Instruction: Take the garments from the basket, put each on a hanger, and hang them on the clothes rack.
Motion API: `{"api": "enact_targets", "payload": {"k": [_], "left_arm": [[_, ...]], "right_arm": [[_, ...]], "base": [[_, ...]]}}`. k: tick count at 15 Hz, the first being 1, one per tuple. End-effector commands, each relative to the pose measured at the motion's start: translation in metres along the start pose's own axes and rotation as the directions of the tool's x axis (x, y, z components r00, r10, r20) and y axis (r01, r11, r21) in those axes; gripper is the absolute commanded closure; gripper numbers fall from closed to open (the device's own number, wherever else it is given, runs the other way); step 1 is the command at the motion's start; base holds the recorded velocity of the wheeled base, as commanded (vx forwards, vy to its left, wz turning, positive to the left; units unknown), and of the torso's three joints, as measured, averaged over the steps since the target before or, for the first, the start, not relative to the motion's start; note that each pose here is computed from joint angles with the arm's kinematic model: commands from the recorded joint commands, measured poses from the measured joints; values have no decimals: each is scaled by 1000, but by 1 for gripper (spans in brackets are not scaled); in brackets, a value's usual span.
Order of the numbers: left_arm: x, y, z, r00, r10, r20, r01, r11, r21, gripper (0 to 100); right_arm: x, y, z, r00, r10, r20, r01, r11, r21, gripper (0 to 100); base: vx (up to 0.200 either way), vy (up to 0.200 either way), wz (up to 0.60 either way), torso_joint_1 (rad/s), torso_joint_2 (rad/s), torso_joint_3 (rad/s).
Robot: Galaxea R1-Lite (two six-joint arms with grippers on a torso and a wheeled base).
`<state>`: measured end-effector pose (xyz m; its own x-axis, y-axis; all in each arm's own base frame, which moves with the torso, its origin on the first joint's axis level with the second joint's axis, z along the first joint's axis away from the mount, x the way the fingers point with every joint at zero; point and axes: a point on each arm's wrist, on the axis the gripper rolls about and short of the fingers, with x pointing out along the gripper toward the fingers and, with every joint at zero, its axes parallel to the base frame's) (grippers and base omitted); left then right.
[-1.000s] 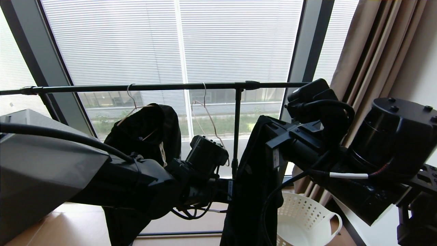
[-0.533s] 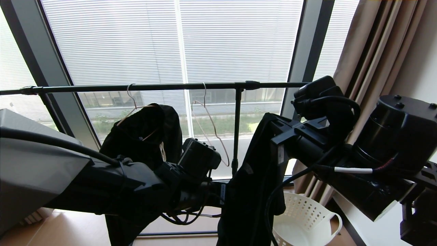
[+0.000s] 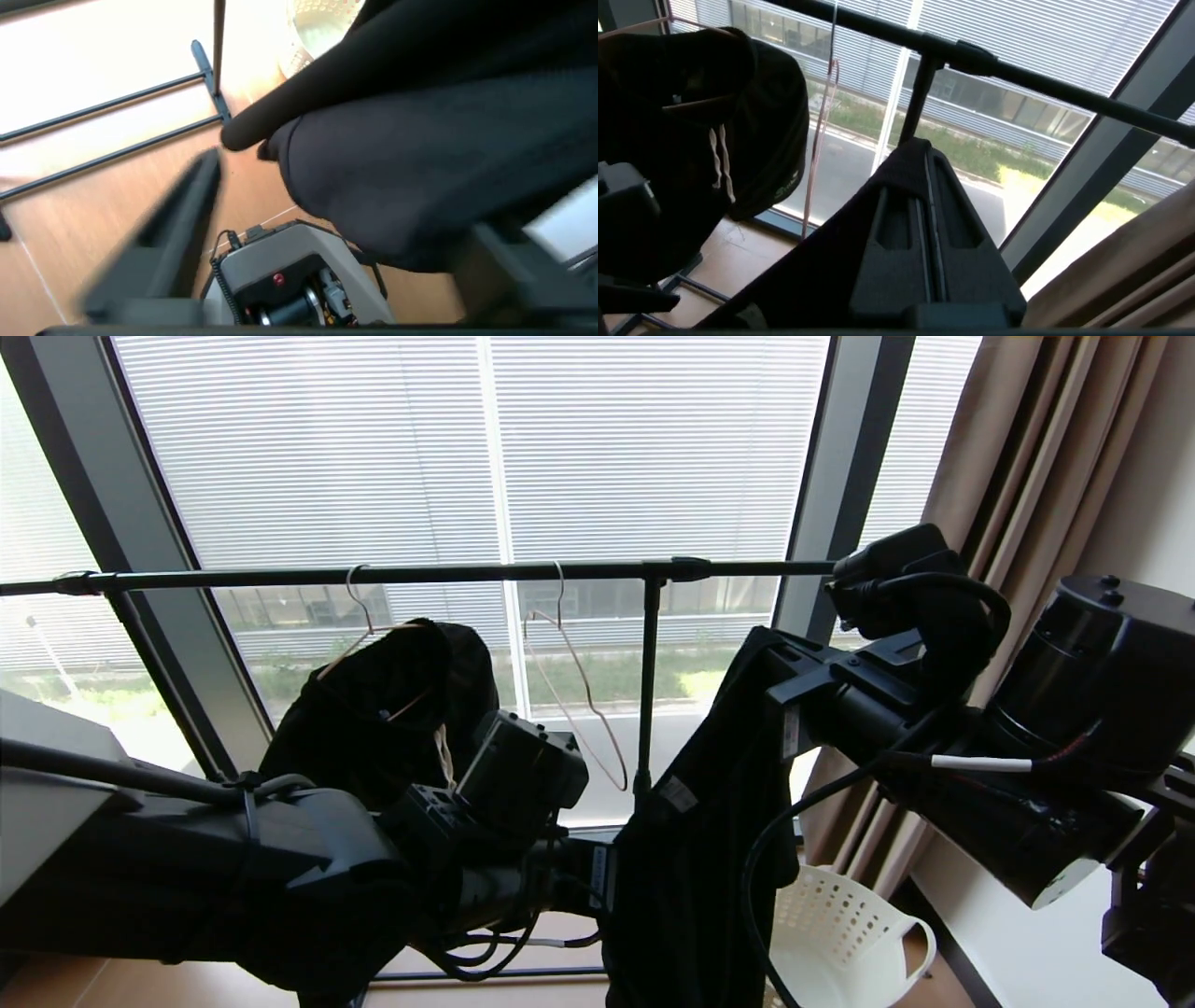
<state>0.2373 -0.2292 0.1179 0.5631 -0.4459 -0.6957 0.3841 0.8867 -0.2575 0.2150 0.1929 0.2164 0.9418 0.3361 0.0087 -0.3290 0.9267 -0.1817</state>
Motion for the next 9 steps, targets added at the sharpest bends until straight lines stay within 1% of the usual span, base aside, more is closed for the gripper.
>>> {"api": "enact_targets", "payload": {"k": [1,4,6,7,9], "left_arm": [[-6,-1,1,1000,-7,11,7,1000,1,100],[-6,-1,1,1000,-3,15,3,1000,1,100],[-10,0,3,998,40,45,-40,999,-1,100],[-16,1,6,996,53,72,-53,999,-3,100],[-25,4,14,993,51,106,-52,999,1,100]], "right_arm": [[-1,-1,1,1000,-3,5,3,1000,2,100],[-2,-5,0,1000,-13,1,13,1000,1,100],[2,-13,-1,999,-49,-7,49,999,-3,100],[5,-27,-7,994,-104,-28,103,994,-43,100],[-2,-34,-15,989,-135,-62,125,980,-153,100]], "base": [[0,0,0,0,0,0],[0,0,0,0,0,0],[0,0,0,0,0,0],[0,0,0,0,0,0],[0,0,0,0,0,0]]}}
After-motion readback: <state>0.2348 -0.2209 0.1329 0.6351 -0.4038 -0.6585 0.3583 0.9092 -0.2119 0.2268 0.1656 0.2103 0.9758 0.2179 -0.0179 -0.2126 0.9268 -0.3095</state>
